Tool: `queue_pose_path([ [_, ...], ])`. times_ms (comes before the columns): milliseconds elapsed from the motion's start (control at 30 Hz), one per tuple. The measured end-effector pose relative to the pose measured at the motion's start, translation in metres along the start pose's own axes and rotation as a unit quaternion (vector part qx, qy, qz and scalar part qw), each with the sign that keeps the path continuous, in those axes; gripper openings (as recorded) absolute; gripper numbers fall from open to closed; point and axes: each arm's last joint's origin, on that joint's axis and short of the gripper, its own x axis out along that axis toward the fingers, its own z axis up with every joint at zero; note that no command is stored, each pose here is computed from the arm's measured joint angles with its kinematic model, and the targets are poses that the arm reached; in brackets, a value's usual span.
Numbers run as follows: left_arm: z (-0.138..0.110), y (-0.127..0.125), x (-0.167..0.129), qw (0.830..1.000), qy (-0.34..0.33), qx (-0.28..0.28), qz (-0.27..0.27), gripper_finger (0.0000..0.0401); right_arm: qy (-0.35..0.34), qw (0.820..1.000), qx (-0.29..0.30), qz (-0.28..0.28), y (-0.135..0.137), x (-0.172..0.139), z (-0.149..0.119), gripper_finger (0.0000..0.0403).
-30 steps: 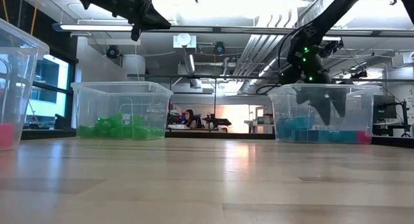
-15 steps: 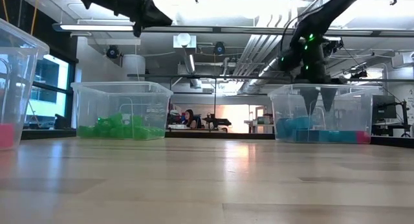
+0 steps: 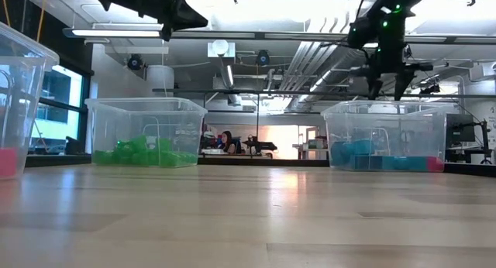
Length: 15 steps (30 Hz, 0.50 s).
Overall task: Sort blocks
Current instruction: Move the top right transparent bin to the center of the table
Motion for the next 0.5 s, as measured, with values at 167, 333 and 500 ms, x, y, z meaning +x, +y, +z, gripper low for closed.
queue_pose_path([
  [167,0.0,0.0,0.0,1.0,0.0,0.0,0.0,0.0009,-0.076,0.991,0.112,-0.011,0.014,0.017,0.019,0.0193],
  [333,0.0,0.0,0.0,1.0,0.001,0.0,0.0,0.0009,-0.05,0.977,0.13,0.164,0.035,0.033,0.039,0.0193],
  [500,0.0,0.0,0.0,1.0,0.001,-0.004,0.001,0.0009,-0.041,0.975,0.02,0.219,0.06,0.022,0.024,0.0193],
])
